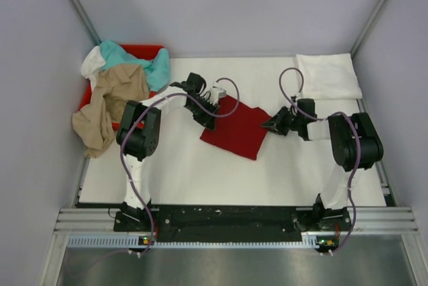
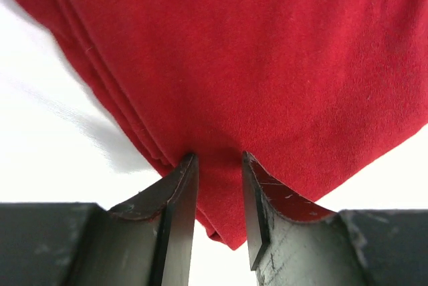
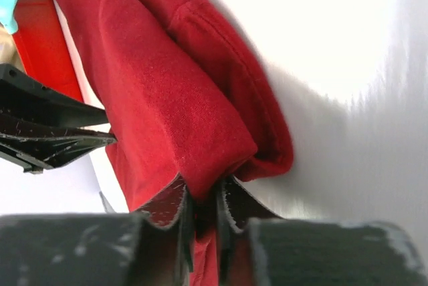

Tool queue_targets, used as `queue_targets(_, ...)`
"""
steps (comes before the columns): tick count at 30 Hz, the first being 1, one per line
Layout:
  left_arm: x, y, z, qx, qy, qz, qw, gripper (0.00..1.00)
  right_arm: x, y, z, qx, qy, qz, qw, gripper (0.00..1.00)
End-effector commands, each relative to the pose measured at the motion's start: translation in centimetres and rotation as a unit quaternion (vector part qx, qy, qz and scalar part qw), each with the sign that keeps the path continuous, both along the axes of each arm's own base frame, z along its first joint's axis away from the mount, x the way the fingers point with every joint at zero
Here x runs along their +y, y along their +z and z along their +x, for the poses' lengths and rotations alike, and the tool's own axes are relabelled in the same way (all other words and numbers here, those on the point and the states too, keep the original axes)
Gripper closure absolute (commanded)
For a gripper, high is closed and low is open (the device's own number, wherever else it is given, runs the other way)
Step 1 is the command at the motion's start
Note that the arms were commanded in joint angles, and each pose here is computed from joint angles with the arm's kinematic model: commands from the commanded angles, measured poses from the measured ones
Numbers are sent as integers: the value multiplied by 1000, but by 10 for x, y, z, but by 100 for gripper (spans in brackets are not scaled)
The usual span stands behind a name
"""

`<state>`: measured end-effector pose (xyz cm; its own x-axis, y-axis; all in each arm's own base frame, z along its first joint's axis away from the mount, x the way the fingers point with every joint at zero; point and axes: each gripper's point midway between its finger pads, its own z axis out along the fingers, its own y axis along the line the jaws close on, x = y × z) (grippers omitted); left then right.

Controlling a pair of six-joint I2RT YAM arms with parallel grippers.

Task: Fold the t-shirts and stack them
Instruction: Put the neatly folded tshirt into the corner of the board with the right arm

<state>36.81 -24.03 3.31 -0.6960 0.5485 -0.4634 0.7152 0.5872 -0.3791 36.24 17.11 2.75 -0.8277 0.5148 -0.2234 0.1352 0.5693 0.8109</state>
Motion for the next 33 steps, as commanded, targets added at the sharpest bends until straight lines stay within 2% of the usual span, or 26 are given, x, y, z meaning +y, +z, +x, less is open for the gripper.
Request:
queue_targets(1,-5,1,-1,13,-5,-12,1000,64,8,34,38,-78,18,-6,997,99)
queue_targets(3,-3,8,3,5,-3,-13,1000,63,8,38,47,-89,34,-23,995,100)
queue_targets(6,2,27,8,-13,1,-20,1000,56,11,46,56,-102,71,-40,991,100)
queue_targets(8,8,44,12,-31,2,-24,999,48,10,51,59,-112,99,-63,987,100)
queue_targets(15,48,94,27,-94,19,-9,995,31,-16,76,80,-150,177,-199,952,100)
queue_targets(18,61,105,29,-118,21,11,993,29,-35,86,95,-157,201,-273,928,100)
queue_targets(21,68,111,27,-131,21,23,991,29,-57,99,112,-178,226,-354,890,100)
queue_targets(23,70,112,24,-134,17,27,990,28,-69,108,121,-205,255,-401,856,100)
queue_targets(25,71,112,20,-130,9,28,991,28,-79,122,132,-224,255,-437,833,100)
queue_targets(28,75,109,15,-122,-2,40,992,18,-97,141,149,-245,248,-489,799,100)
queue_targets(33,86,110,12,-131,-4,67,989,15,-130,165,176,-242,231,-574,748,100)
